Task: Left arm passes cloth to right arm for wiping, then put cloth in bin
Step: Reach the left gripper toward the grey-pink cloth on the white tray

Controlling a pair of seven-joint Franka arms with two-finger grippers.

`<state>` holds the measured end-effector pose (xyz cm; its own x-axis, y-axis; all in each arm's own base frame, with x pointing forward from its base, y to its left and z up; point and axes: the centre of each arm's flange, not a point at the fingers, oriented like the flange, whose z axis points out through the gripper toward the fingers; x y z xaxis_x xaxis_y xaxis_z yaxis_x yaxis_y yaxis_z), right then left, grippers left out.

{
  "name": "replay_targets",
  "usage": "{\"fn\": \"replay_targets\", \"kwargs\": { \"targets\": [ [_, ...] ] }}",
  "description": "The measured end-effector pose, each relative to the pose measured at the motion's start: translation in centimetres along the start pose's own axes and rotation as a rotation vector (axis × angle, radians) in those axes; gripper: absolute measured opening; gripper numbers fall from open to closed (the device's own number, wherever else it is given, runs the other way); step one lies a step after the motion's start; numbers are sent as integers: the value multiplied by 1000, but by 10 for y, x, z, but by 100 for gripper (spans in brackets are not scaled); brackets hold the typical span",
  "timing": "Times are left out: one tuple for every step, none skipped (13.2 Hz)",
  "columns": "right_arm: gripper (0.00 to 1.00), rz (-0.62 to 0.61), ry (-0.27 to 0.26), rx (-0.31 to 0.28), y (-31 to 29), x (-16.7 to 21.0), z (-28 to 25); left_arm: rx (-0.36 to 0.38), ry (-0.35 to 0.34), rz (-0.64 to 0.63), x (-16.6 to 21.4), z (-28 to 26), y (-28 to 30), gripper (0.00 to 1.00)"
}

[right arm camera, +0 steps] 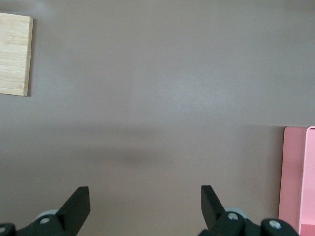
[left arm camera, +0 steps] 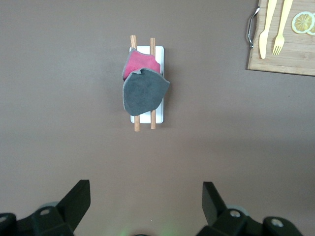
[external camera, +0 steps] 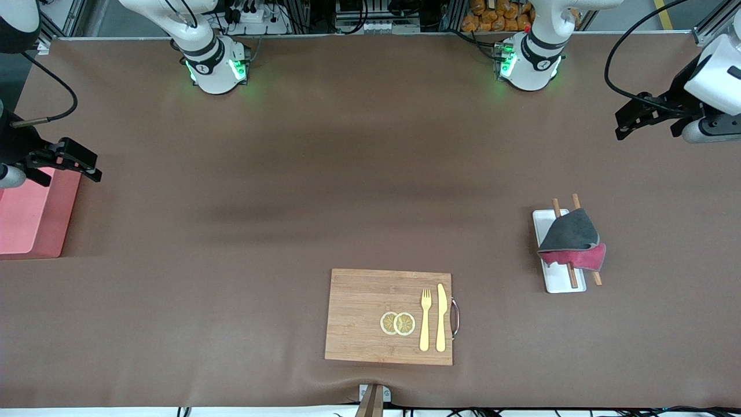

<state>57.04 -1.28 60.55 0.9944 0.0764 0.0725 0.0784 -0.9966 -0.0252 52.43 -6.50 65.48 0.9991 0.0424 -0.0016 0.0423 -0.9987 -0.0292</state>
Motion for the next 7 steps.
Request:
{"fn": "replay_targets", "kwargs": {
  "targets": [
    [100, 0, 0, 0, 0, 0, 0, 0, 0, -2, -1, -2, -1, 100],
    [100, 0, 0, 0, 0, 0, 0, 0, 1, -3, -1, -3, -2, 100],
    [100, 0, 0, 0, 0, 0, 0, 0, 2, -5, 0, -4, -3, 100],
    [100, 0, 0, 0, 0, 0, 0, 0, 1, -7, 0, -4, -4, 100],
    [100, 0, 0, 0, 0, 0, 0, 0, -2, -10, 0, -3, -6, 100],
    [100, 0, 0, 0, 0, 0, 0, 1, -8, -12, 1, 0, -7, 100],
    [100, 0, 0, 0, 0, 0, 0, 5, -22, -12, 4, 6, -8, 100]
  ]
}}
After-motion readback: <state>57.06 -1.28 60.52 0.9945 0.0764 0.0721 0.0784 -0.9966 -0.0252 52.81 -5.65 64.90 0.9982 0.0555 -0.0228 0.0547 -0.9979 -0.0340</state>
